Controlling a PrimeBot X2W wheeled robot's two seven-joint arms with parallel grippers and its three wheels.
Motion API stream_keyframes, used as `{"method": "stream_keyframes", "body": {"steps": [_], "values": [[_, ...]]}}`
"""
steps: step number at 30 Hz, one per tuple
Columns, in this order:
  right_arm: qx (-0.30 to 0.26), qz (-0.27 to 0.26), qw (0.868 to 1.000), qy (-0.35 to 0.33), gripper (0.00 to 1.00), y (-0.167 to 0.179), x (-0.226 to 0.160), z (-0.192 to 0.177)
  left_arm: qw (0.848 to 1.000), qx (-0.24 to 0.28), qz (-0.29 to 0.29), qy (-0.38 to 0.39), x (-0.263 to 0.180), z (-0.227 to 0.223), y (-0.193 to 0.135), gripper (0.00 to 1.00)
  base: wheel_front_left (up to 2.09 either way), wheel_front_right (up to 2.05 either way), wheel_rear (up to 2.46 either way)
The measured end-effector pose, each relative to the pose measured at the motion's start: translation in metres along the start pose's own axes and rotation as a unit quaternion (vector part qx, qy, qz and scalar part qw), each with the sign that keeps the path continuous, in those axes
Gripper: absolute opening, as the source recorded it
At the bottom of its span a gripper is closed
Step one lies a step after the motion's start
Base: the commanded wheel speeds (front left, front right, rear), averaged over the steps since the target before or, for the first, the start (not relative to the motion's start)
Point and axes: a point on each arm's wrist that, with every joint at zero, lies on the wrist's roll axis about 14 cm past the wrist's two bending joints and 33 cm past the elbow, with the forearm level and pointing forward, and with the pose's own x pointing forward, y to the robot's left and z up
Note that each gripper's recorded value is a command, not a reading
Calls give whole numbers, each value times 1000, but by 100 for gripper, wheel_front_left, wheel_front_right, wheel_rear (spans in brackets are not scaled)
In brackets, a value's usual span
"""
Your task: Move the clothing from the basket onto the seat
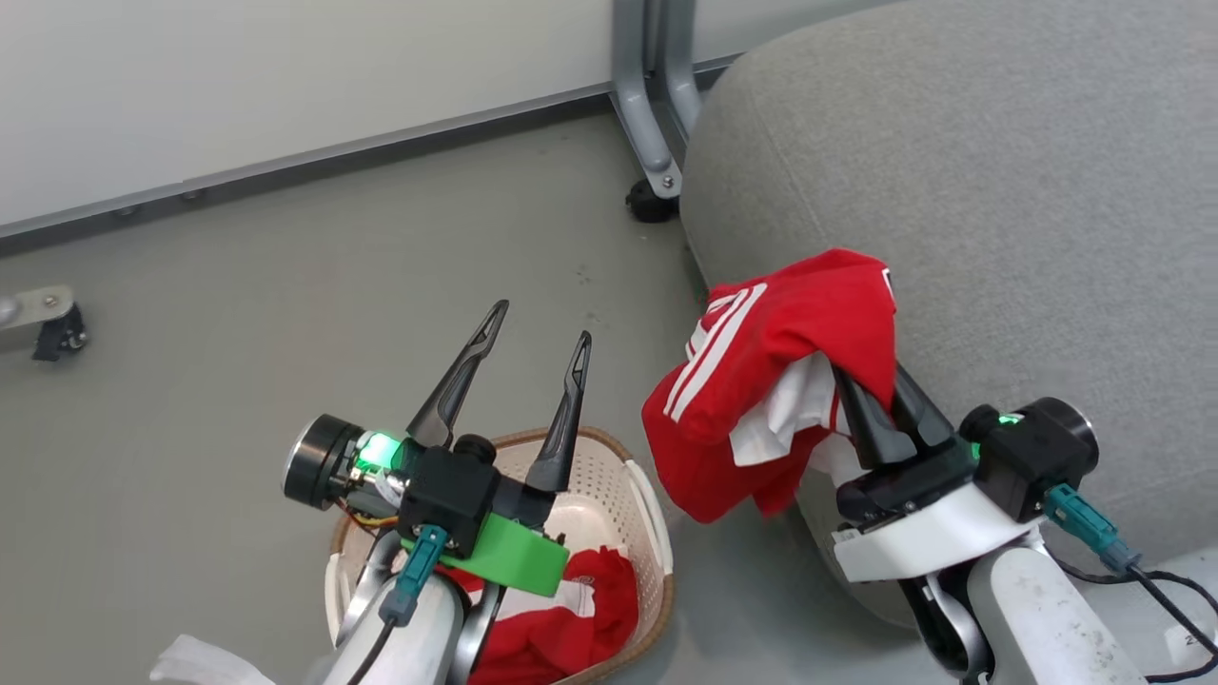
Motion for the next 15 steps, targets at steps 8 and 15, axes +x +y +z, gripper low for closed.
{"method": "stream_keyframes", "body": {"steps": [8,15], "values": [[-10,-75,997,-13,0,-39,-18,15,998,-23,-52,32,14,-35,-25,100,0,0,0],[-28,-122,992,-9,0,-63,-34,19,993,-42,-102,43,28,-56,-51,100,0,0,0]]}}
